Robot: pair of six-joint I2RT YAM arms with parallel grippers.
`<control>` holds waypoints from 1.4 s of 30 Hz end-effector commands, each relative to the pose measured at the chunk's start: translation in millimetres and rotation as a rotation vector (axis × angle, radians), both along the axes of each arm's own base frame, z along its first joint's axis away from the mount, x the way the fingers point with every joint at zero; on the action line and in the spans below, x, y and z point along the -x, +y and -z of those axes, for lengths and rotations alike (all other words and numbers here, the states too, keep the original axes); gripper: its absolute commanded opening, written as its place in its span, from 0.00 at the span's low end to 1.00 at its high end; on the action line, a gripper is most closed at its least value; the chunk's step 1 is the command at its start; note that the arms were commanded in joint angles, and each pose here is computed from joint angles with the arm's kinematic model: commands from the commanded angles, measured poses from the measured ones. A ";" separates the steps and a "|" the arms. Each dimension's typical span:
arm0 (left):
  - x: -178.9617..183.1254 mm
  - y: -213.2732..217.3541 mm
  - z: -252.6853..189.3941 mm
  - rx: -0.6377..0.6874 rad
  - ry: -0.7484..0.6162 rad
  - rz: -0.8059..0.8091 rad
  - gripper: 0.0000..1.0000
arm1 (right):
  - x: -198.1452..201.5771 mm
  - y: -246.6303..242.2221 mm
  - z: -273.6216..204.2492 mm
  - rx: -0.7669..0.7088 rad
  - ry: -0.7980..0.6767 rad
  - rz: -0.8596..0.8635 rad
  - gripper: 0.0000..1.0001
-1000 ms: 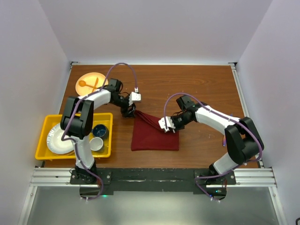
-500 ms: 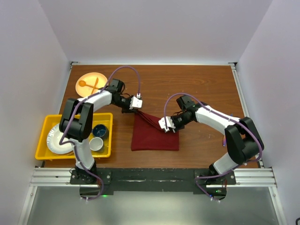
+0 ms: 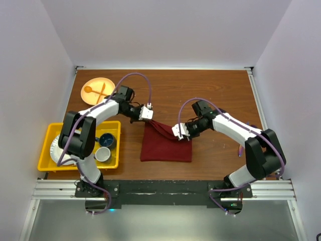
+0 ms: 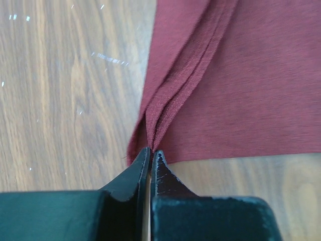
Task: Fold the napkin into a case and place the utensils inside
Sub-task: Fold the lower triangle-folded napkin at the center of the board.
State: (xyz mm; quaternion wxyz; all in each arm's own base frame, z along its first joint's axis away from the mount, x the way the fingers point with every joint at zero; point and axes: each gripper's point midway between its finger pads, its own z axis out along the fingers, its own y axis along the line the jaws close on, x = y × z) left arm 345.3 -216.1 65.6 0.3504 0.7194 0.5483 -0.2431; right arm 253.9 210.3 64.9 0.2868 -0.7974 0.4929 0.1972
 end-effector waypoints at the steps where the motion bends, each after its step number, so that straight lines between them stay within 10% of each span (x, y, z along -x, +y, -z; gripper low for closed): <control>1: 19.8 -6.1 -12.3 0.000 -0.039 0.061 0.00 | -7.8 -1.9 -21.4 -0.019 -0.062 -0.020 0.00; 7: 26.1 1.0 -13.1 -0.005 0.025 0.036 0.39 | -4.6 -3.8 -18.0 -0.015 -0.070 -0.052 0.00; 21: -49.8 7.9 -24.3 0.056 -0.027 -0.187 0.37 | -2.4 -3.0 -15.8 -0.017 -0.078 -0.076 0.00; 42: -31.7 -17.0 13.5 -0.035 -0.011 -0.041 0.35 | -4.7 -1.9 -20.2 -0.026 -0.085 -0.082 0.00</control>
